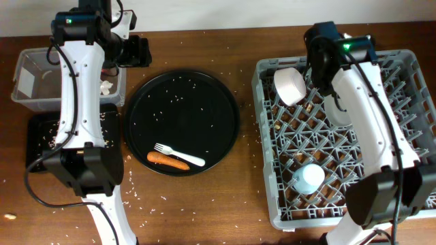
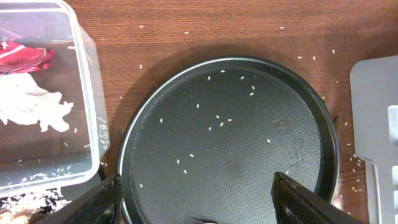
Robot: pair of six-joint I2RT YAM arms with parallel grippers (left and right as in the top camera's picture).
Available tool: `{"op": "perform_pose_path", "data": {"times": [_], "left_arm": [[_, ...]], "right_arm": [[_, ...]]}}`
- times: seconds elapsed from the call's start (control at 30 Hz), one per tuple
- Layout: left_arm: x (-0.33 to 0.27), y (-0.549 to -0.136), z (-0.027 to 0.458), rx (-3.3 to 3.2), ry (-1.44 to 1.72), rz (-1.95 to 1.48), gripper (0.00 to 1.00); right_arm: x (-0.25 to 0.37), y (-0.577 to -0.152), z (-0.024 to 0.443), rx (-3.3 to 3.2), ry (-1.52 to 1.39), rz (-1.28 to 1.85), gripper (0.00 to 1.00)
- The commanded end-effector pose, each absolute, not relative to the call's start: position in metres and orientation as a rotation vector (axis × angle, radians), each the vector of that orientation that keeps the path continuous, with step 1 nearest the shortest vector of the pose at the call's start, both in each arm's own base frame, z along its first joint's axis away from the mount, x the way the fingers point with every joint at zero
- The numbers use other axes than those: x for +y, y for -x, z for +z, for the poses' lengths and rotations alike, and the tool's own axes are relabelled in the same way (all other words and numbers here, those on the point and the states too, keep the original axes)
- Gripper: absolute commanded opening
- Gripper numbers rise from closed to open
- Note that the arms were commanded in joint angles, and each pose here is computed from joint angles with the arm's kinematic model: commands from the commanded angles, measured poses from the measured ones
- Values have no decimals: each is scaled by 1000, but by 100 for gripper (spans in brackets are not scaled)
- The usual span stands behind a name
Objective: Sort waste into correct bins and load items into the dishwasher rack
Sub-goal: 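Carry the white plate with the right gripper and stand it in the rack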
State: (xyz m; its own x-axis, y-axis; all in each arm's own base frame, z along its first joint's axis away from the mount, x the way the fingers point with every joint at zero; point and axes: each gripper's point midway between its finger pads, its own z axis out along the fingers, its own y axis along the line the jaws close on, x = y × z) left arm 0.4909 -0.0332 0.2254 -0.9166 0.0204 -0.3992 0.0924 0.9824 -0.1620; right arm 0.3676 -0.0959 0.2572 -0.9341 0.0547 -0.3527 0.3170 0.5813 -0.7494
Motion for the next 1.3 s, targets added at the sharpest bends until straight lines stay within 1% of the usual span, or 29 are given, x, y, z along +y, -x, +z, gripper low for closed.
{"op": "perform_pose_path", "data": {"times": [0.0,0.1,0.13,0.17,0.27,0.3,0.33,0.37,0.4,0.43,0.47,0.5,0.53,0.6,0.63,0.73,0.77,0.8,0.87,0.93,0.97,1.07,1.17,1.27], "left_arm": [[-30,-493,219,2735,-66,-250,75],[-30,-494,219,2731,-66,-250,75],[-30,-494,220,2727,-66,-249,75],[-30,-494,220,2728,-66,-249,75],[-30,-495,220,2727,-66,-249,75],[-30,-495,220,2727,-66,-249,76],[-30,-494,220,2727,-66,-249,75],[-30,-494,220,2727,-66,-250,75],[-30,-494,220,2727,-67,-250,76],[-30,-494,220,2728,-66,-250,80],[-30,-494,220,2728,-66,-250,83],[-30,-494,220,2728,-66,-250,84],[-30,-494,219,2730,-66,-250,85],[-30,-493,219,2735,-66,-250,85],[-30,-493,219,2735,-66,-250,85],[-30,-493,219,2733,-68,-249,87],[-29,-493,221,2723,-118,-237,92],[-26,-493,226,2716,-120,-233,92],[-20,-490,237,2705,-104,-228,92],[-15,-481,250,2707,-88,-225,92],[-15,-473,252,2728,-98,-226,92],[-9,-468,249,2752,-129,-178,92],[-5,-469,249,2748,-116,-180,92],[-5,-468,249,2751,-121,-179,93]], "right_arm": [[-109,-366,250,2498,-303,-1356,4],[-107,-370,247,2492,-318,-1325,4],[-104,-373,243,2510,-324,-1278,11],[-99,-377,237,2530,-334,-1207,14],[-85,-387,224,2568,-352,-1046,18],[-81,-390,221,2581,-355,-994,22],[-78,-392,219,2588,-357,-961,31],[-75,-394,217,2593,-359,-925,50],[-72,-396,216,2598,-361,-894,62],[-62,-400,216,2617,-358,-803,76],[-53,-403,221,2626,-353,-727,83],[-46,-406,229,2622,-350,-662,86],[-39,-409,237,2618,-347,-596,86],[-13,-417,269,2590,-315,-381,86],[3,-419,279,2595,-229,-285,86],[58,-417,283,2625,33,-30,86],[87,-409,279,2654,114,79,86],[106,-403,276,2672,172,135,86],[145,-390,264,2697,331,178,86],[186,-372,242,2731,522,182,86],[206,-361,223,2760,610,168,86],[257,-339,186,2805,785,262,86],[298,-322,149,2809,933,267,86],[329,-304,127,2802,1051,262,86]]}}
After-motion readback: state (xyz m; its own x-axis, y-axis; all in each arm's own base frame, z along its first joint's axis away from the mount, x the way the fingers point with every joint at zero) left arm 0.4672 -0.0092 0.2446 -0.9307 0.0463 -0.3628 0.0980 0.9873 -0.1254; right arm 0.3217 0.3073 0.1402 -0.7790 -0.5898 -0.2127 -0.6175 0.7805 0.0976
